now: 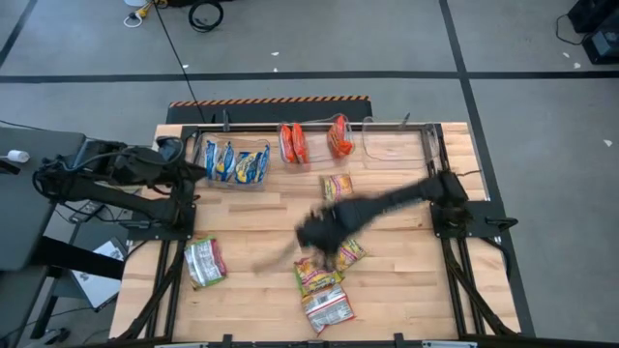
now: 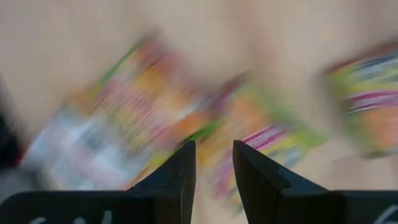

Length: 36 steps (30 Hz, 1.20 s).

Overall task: Sort Maruchan noodles
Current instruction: Put the orange noodle pack into the middle transparent bin

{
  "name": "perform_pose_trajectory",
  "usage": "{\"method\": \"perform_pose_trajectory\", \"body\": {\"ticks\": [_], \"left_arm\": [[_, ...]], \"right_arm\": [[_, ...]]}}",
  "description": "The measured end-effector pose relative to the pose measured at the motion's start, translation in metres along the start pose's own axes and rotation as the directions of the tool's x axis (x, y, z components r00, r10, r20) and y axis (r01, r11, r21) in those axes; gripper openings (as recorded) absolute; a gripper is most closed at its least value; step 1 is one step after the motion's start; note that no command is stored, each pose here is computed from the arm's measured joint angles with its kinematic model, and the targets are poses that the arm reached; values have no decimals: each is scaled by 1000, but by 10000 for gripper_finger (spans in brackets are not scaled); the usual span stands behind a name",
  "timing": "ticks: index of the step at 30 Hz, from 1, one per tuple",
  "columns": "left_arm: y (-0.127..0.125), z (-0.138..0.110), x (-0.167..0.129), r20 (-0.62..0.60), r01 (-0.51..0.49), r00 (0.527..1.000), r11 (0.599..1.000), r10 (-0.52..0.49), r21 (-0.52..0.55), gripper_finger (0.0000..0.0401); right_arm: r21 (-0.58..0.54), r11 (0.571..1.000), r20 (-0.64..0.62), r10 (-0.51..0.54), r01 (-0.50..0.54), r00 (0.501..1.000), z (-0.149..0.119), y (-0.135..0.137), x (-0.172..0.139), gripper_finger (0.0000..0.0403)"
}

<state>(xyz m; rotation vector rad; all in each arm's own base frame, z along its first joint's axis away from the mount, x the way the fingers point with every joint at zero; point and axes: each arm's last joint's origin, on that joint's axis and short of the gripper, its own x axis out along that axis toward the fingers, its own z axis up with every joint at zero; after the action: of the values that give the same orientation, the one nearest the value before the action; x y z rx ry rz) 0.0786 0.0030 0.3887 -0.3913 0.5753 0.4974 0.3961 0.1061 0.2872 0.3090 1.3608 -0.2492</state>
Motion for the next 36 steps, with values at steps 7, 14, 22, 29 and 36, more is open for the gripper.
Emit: {"method": "perform_pose_trajectory", "body": {"ticks": [7,14,22,29,36], "left_arm": [[-2,2,0,10,36,999,999,-37,29,59],[-10,13,-1,116,89,987,979,-112,185,59],[-19,30,-3,281,48,949,947,-142,317,59],[-20,36,-2,359,-44,930,948,-77,317,59],[-21,36,0,345,-15,936,971,-70,237,59]], "right_arm": [[-420,901,-39,98,-105,994,-83,89,3,134],[-663,739,65,214,-118,975,-136,136,37,195],[-855,500,298,251,140,921,-162,147,79,243],[-856,397,439,219,332,871,-173,157,91,239],[-846,370,466,161,385,870,-176,172,116,238]]}}
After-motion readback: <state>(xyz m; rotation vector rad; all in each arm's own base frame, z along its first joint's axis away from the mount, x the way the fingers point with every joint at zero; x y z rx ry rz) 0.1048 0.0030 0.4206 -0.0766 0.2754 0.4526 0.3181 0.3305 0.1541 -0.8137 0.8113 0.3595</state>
